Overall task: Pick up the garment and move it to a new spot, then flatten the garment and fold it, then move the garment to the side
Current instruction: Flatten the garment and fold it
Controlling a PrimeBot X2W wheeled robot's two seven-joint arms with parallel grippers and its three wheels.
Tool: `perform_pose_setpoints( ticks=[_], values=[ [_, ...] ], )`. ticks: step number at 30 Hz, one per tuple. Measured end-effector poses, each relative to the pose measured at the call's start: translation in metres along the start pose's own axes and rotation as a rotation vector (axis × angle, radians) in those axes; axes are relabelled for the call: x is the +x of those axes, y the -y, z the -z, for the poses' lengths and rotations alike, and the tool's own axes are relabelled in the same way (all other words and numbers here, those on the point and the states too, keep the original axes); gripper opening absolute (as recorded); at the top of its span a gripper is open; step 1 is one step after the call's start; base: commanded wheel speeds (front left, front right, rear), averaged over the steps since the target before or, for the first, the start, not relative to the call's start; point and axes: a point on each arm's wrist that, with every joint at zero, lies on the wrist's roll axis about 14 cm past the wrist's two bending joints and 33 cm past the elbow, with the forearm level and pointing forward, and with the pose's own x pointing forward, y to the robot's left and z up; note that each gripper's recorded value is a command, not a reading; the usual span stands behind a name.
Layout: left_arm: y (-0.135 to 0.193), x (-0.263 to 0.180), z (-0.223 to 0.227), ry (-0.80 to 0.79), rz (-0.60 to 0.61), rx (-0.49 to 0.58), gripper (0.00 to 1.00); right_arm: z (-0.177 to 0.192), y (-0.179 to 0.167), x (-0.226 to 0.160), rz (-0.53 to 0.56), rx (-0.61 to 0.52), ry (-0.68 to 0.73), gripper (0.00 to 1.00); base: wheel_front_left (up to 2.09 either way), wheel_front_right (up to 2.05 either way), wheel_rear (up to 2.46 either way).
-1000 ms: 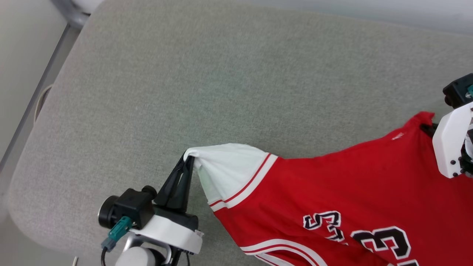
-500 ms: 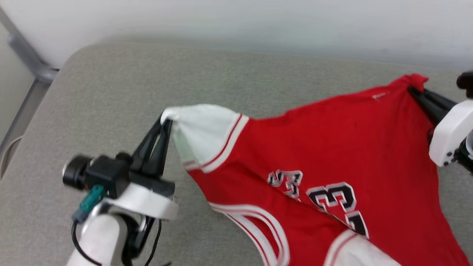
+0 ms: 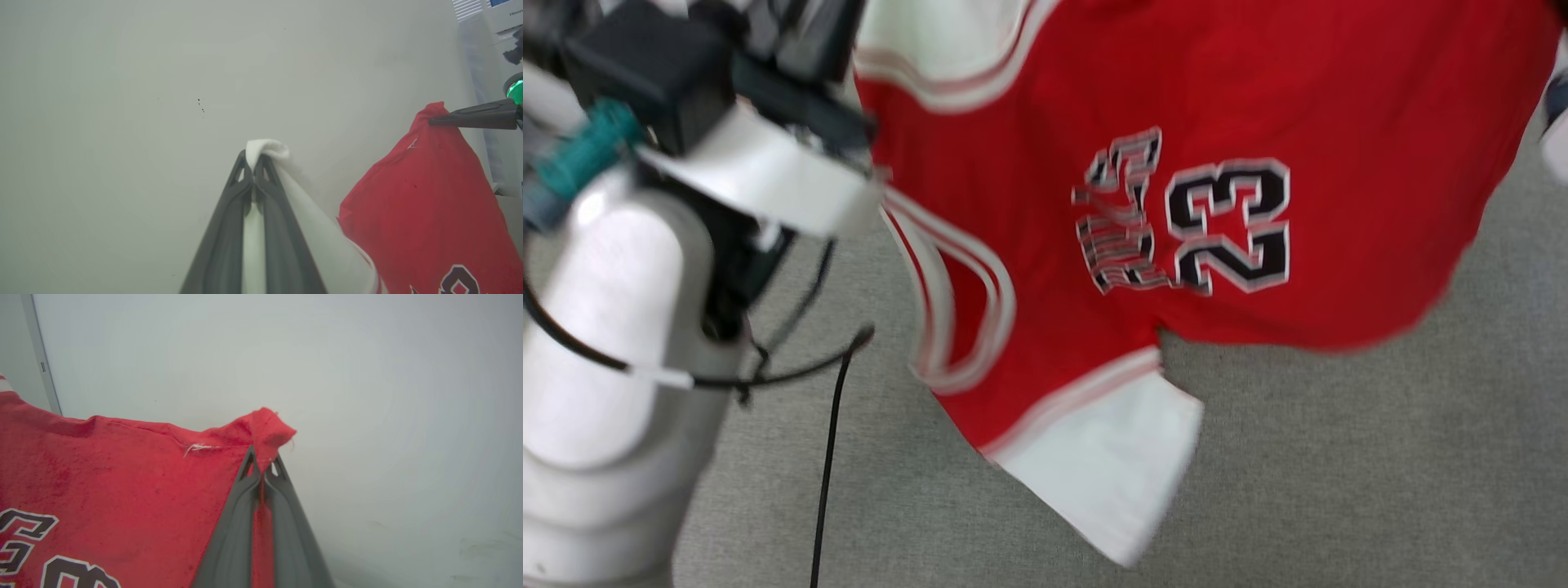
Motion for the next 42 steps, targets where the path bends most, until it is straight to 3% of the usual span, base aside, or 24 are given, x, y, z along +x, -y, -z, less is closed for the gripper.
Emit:
perform_pose_setpoints(
  ticks=[8, 15, 28, 33, 42],
  values=[
    [-0.017, 0.076, -0.002, 0.064, 0.053, 0.054, 0.00, -0.024, 0.037, 0.050, 0.075, -0.080, 0.061, 0.00, 0.00, 0.00, 0.00],
    [-0.065, 0.135, 0.004, 0.094, -0.020, 0.101, 0.00, -0.047, 0.064, 0.094, 0.134, -0.107, 0.148, 0.00, 0.00, 0.00, 0.00],
    [-0.100, 0.184, 0.008, 0.158, -0.077, 0.167, 0.00, -0.088, 0.083, 0.135, 0.173, -0.172, 0.286, 0.00, 0.00, 0.00, 0.00],
    [-0.097, 0.188, 0.039, 0.113, -0.065, 0.146, 0.00, -0.063, 0.082, 0.148, 0.161, -0.175, 0.243, 0.00, 0.00, 0.00, 0.00],
    [-0.093, 0.163, 0.140, -0.067, -0.069, 0.068, 0.00, 0.032, 0.071, 0.162, 0.112, -0.111, 0.095, 0.00, 0.00, 0.00, 0.00]
  ],
)
